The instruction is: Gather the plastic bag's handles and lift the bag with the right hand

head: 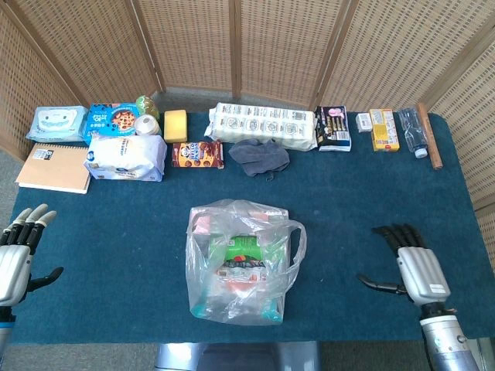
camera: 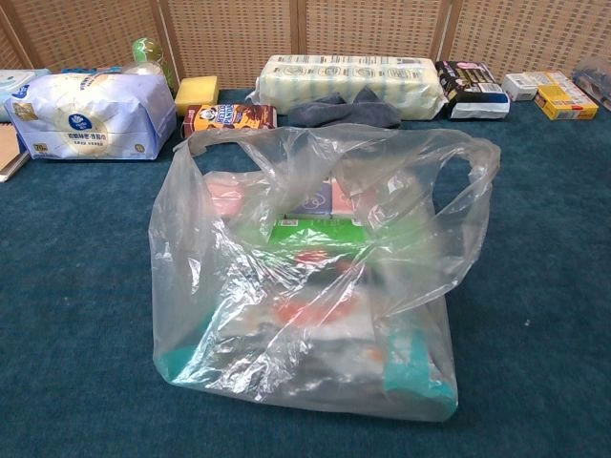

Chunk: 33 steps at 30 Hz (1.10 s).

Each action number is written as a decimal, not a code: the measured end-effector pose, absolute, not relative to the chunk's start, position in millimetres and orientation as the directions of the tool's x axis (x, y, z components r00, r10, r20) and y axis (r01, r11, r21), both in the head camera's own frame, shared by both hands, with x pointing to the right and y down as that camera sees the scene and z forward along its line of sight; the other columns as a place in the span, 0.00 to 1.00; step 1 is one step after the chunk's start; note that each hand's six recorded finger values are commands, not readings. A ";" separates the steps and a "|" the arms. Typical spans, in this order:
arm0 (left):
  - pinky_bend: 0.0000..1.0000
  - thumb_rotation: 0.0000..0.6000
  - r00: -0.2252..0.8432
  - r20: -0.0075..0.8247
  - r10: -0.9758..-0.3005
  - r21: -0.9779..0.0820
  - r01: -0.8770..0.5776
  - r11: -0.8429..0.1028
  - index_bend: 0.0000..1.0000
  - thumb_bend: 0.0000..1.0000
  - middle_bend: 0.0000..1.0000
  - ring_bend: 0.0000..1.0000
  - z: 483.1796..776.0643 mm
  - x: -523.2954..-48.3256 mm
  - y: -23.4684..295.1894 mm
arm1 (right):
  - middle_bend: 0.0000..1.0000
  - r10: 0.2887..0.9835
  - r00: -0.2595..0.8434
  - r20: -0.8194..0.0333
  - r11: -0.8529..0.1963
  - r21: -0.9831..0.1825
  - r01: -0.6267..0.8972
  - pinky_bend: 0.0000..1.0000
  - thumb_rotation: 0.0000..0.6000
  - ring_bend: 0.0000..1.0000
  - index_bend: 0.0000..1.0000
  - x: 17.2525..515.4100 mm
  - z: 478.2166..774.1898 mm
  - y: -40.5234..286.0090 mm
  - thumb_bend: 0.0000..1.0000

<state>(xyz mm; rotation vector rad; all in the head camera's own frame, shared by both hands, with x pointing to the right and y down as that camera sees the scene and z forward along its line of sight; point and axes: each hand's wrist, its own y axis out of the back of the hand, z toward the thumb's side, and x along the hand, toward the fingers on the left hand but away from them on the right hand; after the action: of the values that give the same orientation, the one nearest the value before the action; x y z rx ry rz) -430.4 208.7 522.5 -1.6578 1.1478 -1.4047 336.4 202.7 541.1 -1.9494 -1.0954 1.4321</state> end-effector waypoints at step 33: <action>0.12 1.00 0.066 0.398 -0.915 -0.894 -0.195 -0.403 0.10 0.04 0.07 0.01 526.9 -421.0 197.5 | 0.27 0.452 0.467 -0.760 -0.889 -0.345 0.301 0.18 0.53 0.22 0.28 211.4 606.9 172.5 0.15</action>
<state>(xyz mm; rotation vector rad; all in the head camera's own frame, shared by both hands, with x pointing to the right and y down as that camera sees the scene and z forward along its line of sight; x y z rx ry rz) -421.0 197.5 526.9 -1.6852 1.1177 -1.3850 211.4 172.5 606.9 -2.5479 -0.6604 1.3953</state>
